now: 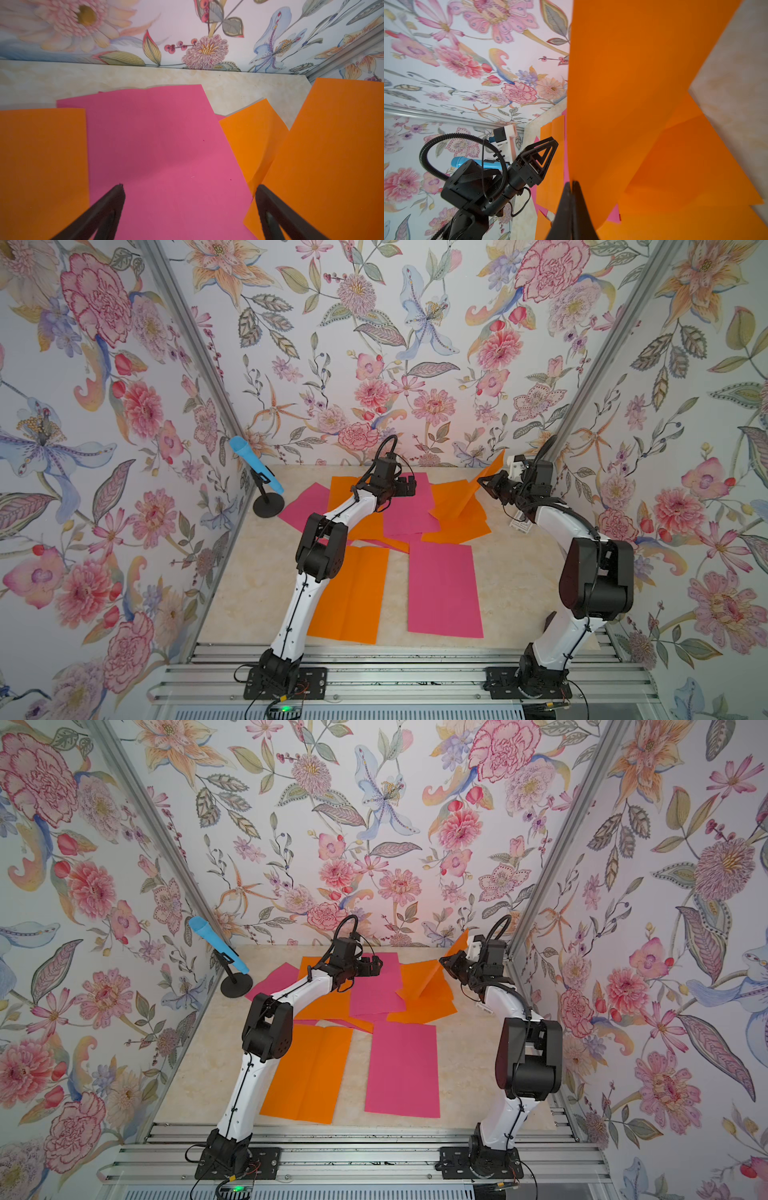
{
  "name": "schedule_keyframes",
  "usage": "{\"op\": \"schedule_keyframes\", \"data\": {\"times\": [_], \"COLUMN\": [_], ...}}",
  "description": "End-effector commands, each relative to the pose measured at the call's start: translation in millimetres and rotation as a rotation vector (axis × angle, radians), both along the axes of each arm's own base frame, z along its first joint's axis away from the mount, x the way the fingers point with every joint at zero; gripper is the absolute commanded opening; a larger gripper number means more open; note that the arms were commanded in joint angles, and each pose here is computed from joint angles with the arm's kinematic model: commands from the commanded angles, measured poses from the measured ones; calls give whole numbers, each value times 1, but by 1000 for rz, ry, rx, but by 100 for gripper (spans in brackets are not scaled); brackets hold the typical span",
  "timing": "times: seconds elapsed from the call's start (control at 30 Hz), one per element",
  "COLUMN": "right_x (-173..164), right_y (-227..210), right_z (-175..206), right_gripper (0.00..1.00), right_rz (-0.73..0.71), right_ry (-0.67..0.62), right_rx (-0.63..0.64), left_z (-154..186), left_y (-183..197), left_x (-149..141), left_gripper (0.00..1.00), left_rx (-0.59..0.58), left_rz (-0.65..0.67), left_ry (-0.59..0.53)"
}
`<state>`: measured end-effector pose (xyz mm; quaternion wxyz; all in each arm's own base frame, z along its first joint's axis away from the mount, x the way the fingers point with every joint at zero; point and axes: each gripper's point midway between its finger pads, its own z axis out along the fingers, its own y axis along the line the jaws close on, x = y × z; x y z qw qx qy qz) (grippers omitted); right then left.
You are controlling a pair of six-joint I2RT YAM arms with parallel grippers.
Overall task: Sort the scattered colored papers by color
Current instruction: Place the colored paper.
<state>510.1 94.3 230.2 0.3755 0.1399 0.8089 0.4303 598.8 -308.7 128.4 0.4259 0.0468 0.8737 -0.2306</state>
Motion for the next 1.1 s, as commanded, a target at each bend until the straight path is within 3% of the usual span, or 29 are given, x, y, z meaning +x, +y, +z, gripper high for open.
{"op": "schedule_keyframes", "data": {"times": [0.0, 0.4, 0.57, 0.7, 1.07], "right_x": [-20, -111, -150, -183, -237], "right_y": [32, 181, 231, 264, 324], "right_z": [20, 74, 93, 92, -12], "right_gripper": [0, 0, 0, 0, 0], "right_rz": [107, 452, 563, 632, 691], "right_ry": [-14, -114, -139, -155, 8], "right_rx": [5, 62, 123, 173, 253], "left_z": [56, 38, 49, 48, 46], "left_y": [42, 169, 224, 269, 300], "left_x": [-12, -141, -181, -208, -236], "left_gripper": [100, 100, 100, 100, 100], "left_rx": [34, 92, -18, -18, -1], "left_rz": [107, 387, 525, 676, 797], "left_ry": [-82, -32, -65, -103, -113]}}
